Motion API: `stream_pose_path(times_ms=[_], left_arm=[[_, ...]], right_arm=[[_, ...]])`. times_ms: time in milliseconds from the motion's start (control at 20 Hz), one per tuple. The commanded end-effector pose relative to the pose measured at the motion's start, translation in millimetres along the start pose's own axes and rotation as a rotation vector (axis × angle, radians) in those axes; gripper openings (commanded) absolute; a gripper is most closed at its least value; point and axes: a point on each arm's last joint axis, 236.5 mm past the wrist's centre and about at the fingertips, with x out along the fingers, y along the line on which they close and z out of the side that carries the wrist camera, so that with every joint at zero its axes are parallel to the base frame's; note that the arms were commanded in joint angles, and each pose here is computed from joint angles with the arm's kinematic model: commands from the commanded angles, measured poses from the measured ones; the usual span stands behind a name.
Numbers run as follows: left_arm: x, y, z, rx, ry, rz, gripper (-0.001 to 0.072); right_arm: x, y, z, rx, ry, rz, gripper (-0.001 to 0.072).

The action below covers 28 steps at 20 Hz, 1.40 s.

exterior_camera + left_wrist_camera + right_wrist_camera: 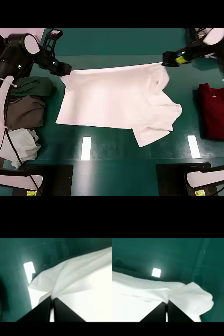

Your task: Fold the shirts.

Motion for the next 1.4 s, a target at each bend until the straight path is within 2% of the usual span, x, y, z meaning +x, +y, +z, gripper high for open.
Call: stream_pose_path(times_ms=[0,50,150,250,400,600,650,700,850,1150,1350], left_arm=[[14,25,7,-0.111,-0.034,-0.03,0.0452],[13,32,6,-0.123,-0.029,-0.024,0.0579],[6,50,-3,-0.154,0.006,-0.013,0.0579],[-8,70,-21,-0.189,0.069,-0.012,0.0579],[-23,79,-58,-0.285,0.181,-0.126,0.0578],[-11,79,-135,-0.389,0.317,-0.219,0.0578],[-5,77,-159,-0.407,0.356,-0.23,0.0578],[-1,71,-182,-0.415,0.397,-0.244,0.0548],[14,53,-232,-0.432,0.5,-0.28,0.0529],[37,43,-247,-0.461,0.49,-0.267,0.0529],[45,23,-242,-0.41,0.487,-0.278,0.0528]], right_arm=[[24,-2,24,0.004,-0.102,-0.006,0.0335],[20,-4,27,0.006,-0.104,-0.007,0.0479],[6,-5,22,0.016,-0.058,0.007,0.0471],[-13,0,2,0.004,0.047,0.074,0.0433],[-32,13,-36,0.022,0.178,0.202,0.0431],[-35,21,-96,0.044,0.276,0.226,0.043],[-35,23,-110,0.05,0.286,0.223,0.0415],[-36,23,-120,0.055,0.283,0.221,0.0326],[-39,23,-135,0.076,0.244,0.205,0.0304],[-59,28,-137,0.063,0.185,0.196,0.0305],[-70,32,-134,0.05,0.155,0.195,0.0305]])
